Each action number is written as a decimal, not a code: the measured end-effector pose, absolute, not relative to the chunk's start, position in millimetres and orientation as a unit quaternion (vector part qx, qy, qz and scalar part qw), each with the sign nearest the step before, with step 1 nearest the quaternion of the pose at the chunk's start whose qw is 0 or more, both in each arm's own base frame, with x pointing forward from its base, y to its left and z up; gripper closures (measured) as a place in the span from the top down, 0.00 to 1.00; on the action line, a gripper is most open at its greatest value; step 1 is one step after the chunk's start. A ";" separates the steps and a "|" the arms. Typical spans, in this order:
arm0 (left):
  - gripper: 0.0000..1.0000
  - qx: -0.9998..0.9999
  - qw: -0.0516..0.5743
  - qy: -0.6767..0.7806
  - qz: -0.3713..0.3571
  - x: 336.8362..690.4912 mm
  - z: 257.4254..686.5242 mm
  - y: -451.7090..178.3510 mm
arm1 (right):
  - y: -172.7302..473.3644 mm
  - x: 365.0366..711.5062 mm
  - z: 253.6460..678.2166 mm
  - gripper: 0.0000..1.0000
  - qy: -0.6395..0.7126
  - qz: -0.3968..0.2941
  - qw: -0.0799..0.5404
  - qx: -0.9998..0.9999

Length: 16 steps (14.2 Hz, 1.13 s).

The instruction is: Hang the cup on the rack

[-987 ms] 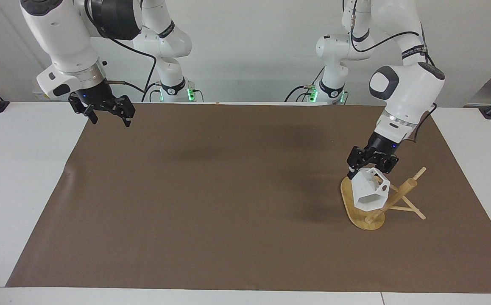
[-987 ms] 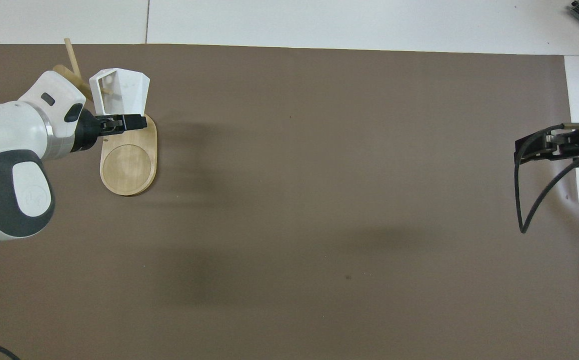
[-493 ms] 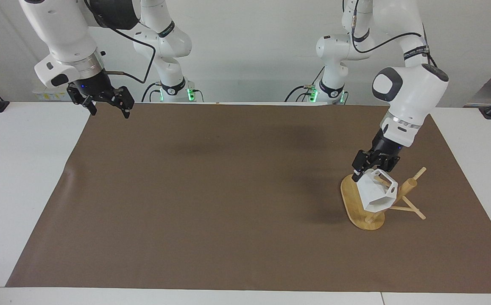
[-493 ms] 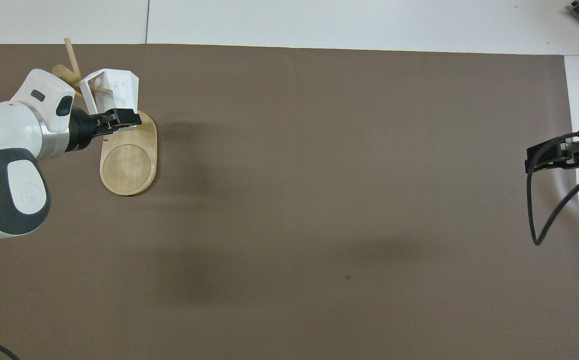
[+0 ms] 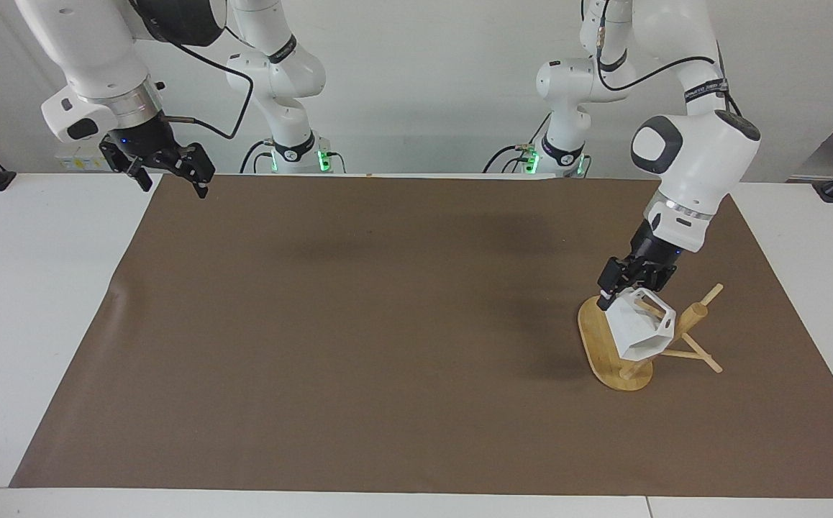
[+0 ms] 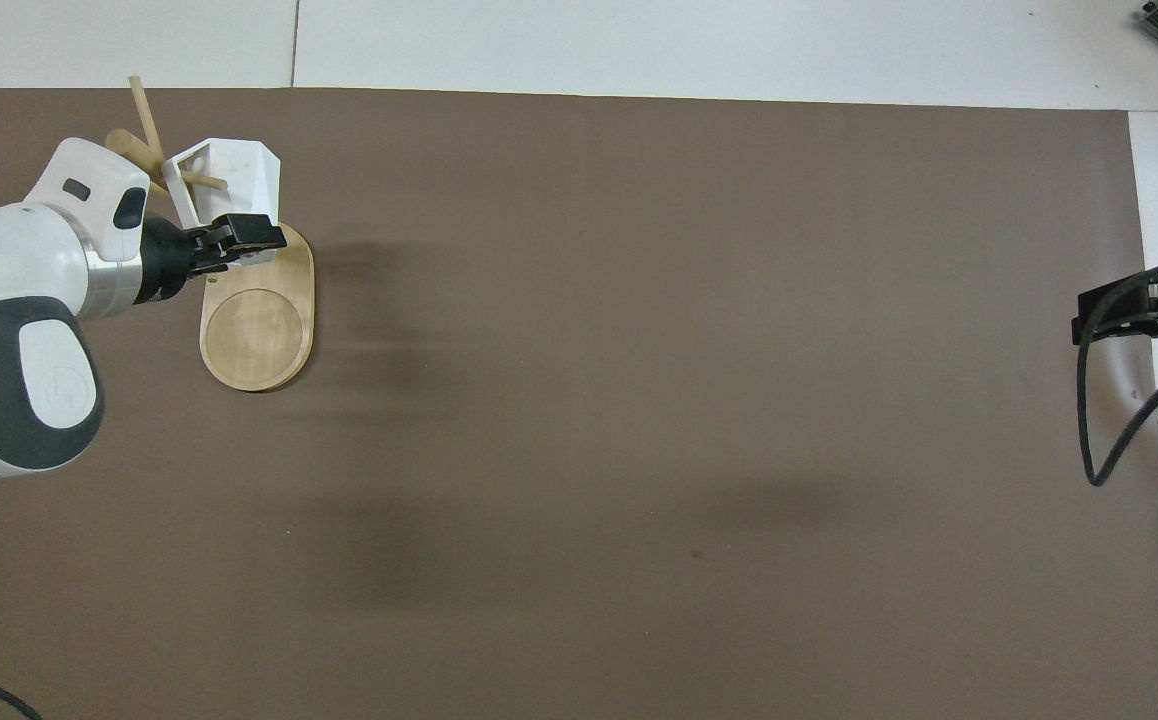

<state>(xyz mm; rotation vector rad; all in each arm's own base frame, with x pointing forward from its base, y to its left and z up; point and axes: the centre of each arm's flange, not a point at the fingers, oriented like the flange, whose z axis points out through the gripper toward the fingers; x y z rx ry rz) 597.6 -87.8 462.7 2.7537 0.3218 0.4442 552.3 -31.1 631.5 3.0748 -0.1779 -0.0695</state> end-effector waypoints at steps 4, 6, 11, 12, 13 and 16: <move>1.00 0.967 0.167 0.111 0.157 597.7 464.1 -90.5 | -44.3 552.8 632.4 1.00 -0.070 -0.017 0.030 0.997; 1.00 0.967 0.167 0.110 0.157 598.4 466.4 -90.5 | -45.5 552.8 632.2 1.00 -0.068 -0.017 0.030 0.997; 1.00 0.985 0.118 0.046 0.116 590.4 494.2 -92.8 | -52.8 553.2 632.2 1.00 -0.040 -0.014 0.028 0.999; 1.00 0.988 0.112 0.031 0.103 583.1 503.3 -92.1 | -52.5 553.4 631.7 1.00 -0.041 -0.014 0.025 0.999; 1.00 0.990 0.108 0.022 0.091 574.6 513.4 -89.5 | -52.4 553.5 631.2 1.00 -0.041 -0.015 0.024 0.999; 1.00 0.995 0.074 0.002 0.066 549.8 542.0 -72.9 | -52.6 553.6 630.2 1.00 -0.041 -0.016 0.023 0.999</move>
